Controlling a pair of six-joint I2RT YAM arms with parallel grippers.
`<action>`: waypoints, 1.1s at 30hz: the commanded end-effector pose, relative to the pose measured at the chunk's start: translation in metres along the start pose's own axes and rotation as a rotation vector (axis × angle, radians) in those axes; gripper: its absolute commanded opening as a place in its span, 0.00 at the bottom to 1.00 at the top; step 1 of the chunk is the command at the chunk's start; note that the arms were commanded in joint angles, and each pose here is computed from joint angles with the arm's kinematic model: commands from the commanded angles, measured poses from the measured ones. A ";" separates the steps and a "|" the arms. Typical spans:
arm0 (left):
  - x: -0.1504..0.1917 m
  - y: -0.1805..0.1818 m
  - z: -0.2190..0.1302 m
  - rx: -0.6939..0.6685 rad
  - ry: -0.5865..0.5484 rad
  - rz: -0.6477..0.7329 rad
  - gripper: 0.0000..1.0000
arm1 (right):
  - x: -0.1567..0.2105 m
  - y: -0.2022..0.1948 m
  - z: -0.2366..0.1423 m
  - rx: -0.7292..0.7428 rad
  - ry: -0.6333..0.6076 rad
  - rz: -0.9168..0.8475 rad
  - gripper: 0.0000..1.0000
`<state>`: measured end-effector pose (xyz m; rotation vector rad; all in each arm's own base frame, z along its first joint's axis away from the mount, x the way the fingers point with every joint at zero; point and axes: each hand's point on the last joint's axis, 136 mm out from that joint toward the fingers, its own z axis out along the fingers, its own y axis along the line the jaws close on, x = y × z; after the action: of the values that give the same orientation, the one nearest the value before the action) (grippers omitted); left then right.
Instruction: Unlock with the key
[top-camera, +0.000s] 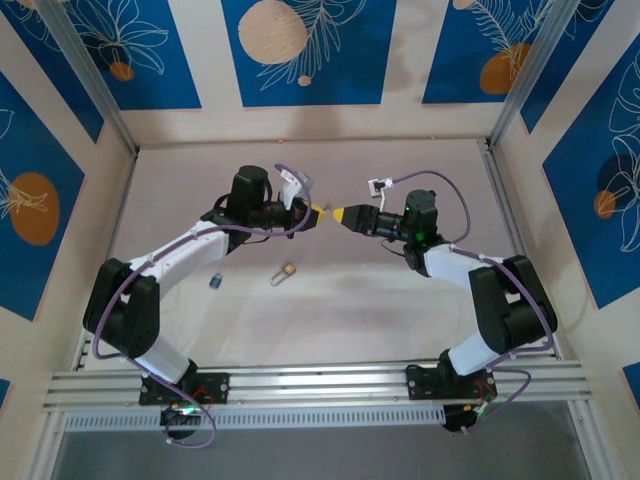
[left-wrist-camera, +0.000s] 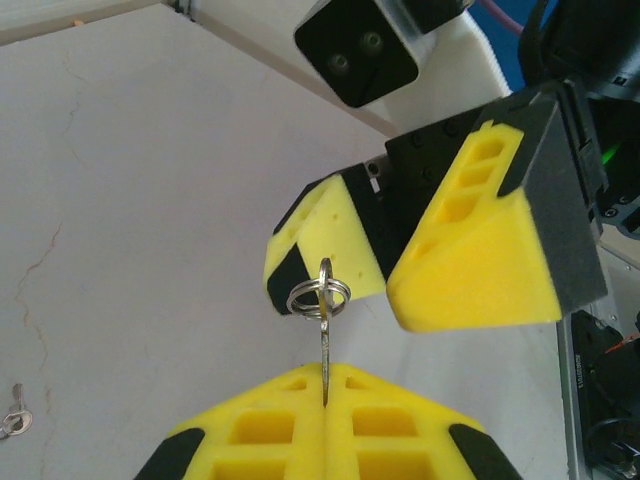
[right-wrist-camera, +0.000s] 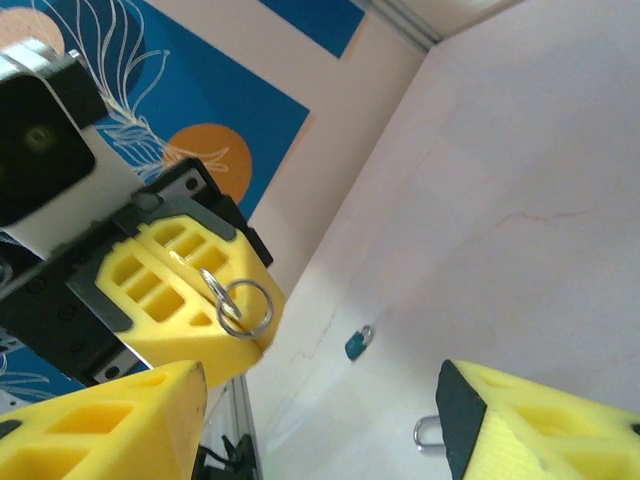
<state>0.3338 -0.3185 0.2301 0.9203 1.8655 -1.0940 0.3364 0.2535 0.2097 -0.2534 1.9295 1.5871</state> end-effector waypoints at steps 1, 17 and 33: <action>-0.004 0.000 -0.001 0.018 -0.016 -0.003 0.00 | -0.001 0.011 0.007 -0.035 0.026 -0.035 0.66; 0.001 -0.005 -0.001 0.046 -0.011 -0.024 0.00 | -0.025 0.021 0.015 -0.094 -0.027 -0.041 0.56; 0.004 -0.004 0.004 0.075 -0.009 -0.049 0.00 | -0.028 0.028 0.023 -0.123 -0.015 -0.046 0.26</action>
<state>0.3308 -0.3213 0.2262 0.9046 1.8779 -1.1568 0.3512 0.2700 0.2374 -0.2871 1.8359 1.6646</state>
